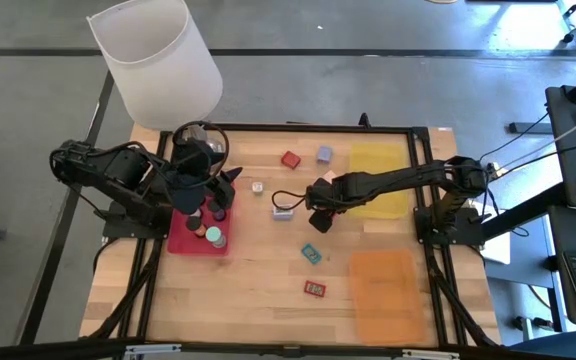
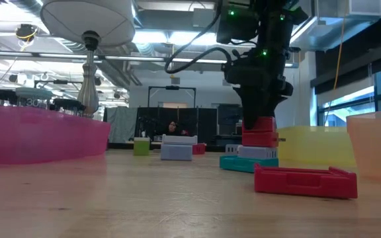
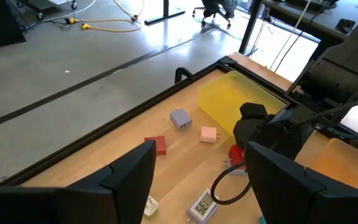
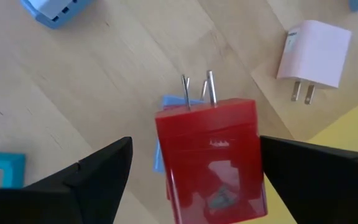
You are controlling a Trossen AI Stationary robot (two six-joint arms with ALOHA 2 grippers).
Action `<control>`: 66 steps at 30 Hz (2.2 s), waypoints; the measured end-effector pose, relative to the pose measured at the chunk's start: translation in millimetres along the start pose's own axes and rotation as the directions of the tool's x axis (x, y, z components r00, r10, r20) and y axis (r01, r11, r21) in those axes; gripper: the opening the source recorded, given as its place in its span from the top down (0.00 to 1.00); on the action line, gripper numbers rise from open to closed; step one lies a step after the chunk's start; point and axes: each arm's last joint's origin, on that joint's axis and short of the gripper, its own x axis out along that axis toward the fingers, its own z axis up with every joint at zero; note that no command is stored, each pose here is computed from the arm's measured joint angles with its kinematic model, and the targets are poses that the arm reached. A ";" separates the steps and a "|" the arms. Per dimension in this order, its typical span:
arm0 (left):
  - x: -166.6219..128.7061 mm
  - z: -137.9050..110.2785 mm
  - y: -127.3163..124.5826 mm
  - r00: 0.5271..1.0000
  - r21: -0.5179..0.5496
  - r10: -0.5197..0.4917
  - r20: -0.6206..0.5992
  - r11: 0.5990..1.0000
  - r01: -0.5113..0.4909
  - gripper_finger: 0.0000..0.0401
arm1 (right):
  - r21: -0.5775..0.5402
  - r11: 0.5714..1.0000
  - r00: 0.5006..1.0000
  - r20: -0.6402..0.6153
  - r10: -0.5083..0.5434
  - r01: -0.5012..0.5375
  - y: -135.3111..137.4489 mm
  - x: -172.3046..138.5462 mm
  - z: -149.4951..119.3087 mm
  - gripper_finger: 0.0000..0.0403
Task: Pick & Place Office items
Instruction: Put the bottom red charger adapter into the yellow bin
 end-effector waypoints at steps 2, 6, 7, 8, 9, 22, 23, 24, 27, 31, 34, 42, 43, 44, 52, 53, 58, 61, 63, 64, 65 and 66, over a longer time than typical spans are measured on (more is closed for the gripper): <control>0.0 0.1 0.1 1.000 0.000 0.002 0.003 1.000 -0.002 0.40 | -0.004 1.000 1.000 0.000 0.000 0.000 0.0 0.0 0.0 0.19; 0.0 0.3 0.3 1.000 0.000 0.010 0.012 1.000 -0.010 0.40 | -0.022 1.000 1.000 -0.002 0.003 -0.003 0.1 0.0 -0.1 0.27; 0.0 0.3 0.3 1.000 0.000 0.010 0.012 1.000 -0.010 0.40 | -0.022 1.000 1.000 -0.003 0.003 -0.003 0.1 0.0 -0.1 0.29; 0.0 0.3 0.3 1.000 0.000 0.010 0.012 1.000 -0.010 0.40 | -0.022 1.000 1.000 -0.003 0.003 -0.003 0.1 0.0 -0.1 0.31; 0.0 0.3 0.3 1.000 0.000 0.010 0.012 1.000 -0.010 0.40 | -0.023 1.000 1.000 -0.003 0.003 -0.003 0.1 0.0 -0.1 0.32; 0.0 0.5 0.5 1.000 0.000 0.016 0.018 1.000 -0.016 0.40 | -0.023 0.999 1.000 -0.008 -0.026 0.025 -12.0 -13.3 -1.6 0.45; 0.1 0.5 0.4 1.000 0.001 0.016 0.019 1.000 -0.016 0.40 | -0.020 0.999 1.000 -0.001 -0.029 0.029 -14.9 -17.7 -1.8 0.45; 0.1 0.5 0.4 1.000 0.000 0.018 0.020 1.000 -0.018 0.40 | -0.019 0.999 0.999 0.008 -0.034 0.034 -19.0 -23.2 -1.8 0.45; 0.1 0.6 0.4 1.000 0.000 0.019 0.022 1.000 -0.019 0.40 | 0.000 1.000 0.997 0.076 -0.027 0.027 -33.0 -44.2 0.1 0.45; 0.0 1.0 0.9 0.999 -0.012 0.033 0.039 0.999 -0.032 0.40 | 0.036 0.999 0.985 0.166 -0.044 0.039 -57.8 -68.9 3.6 0.45; 0.0 1.5 1.2 0.997 -0.039 0.046 0.054 0.998 -0.044 0.40 | 0.071 0.995 0.979 0.186 -0.088 0.076 -81.6 -76.8 8.3 0.45; 0.7 1.2 0.5 0.997 -0.094 0.050 0.058 0.995 -0.045 0.40 | 0.098 0.977 0.979 0.055 -0.194 0.188 -134.0 -53.0 9.5 0.45; 1.0 0.9 0.0 0.997 -0.099 0.051 0.057 0.994 -0.045 0.40 | 0.095 0.975 0.978 0.028 -0.206 0.202 -138.9 -46.1 6.1 0.45; 1.1 0.9 -0.1 0.997 -0.103 0.051 0.056 0.994 -0.045 0.40 | 0.101 0.972 0.977 0.002 -0.212 0.211 -143.7 -39.0 2.5 0.45; 3.5 0.1 -2.4 0.994 -0.097 0.075 0.077 0.993 -0.067 0.40 | 0.219 0.959 0.983 -0.056 -0.172 0.181 -172.5 10.3 -18.3 0.45; 4.1 0.1 -2.7 0.993 -0.096 0.083 0.084 0.993 -0.075 0.40 | 0.233 0.957 0.985 -0.047 -0.166 0.172 -174.7 15.0 -19.6 0.45; 6.1 -0.5 -4.5 0.988 -0.089 0.109 0.108 0.991 -0.099 0.40 | 0.301 0.940 0.985 0.004 -0.170 0.161 -186.2 29.8 -22.8 0.44; 6.9 -1.0 -5.4 0.987 -0.086 0.113 0.111 0.991 -0.104 0.40 | 0.331 0.930 0.984 0.026 -0.176 0.157 -192.1 34.9 -23.8 0.43; 7.2 -1.3 -5.9 0.987 -0.085 0.113 0.110 0.991 -0.104 0.40 | 0.344 0.926 0.983 0.032 -0.179 0.157 -195.0 37.4 -24.9 0.43; 7.2 -1.2 -5.9 0.987 -0.085 0.113 0.110 0.991 -0.104 0.40 | 0.351 0.923 0.983 0.034 -0.181 0.158 -196.2 38.6 -25.5 0.43; 7.1 -1.2 -5.7 0.987 -0.085 0.113 0.111 0.991 -0.104 0.40 | 0.356 0.921 0.983 0.037 -0.182 0.157 -197.1 39.6 -25.9 0.43; 7.1 -1.2 -5.7 0.987 -0.086 0.113 0.111 0.991 -0.104 0.40 | 0.363 0.918 0.982 0.040 -0.183 0.156 -198.0 40.2 -26.1 0.43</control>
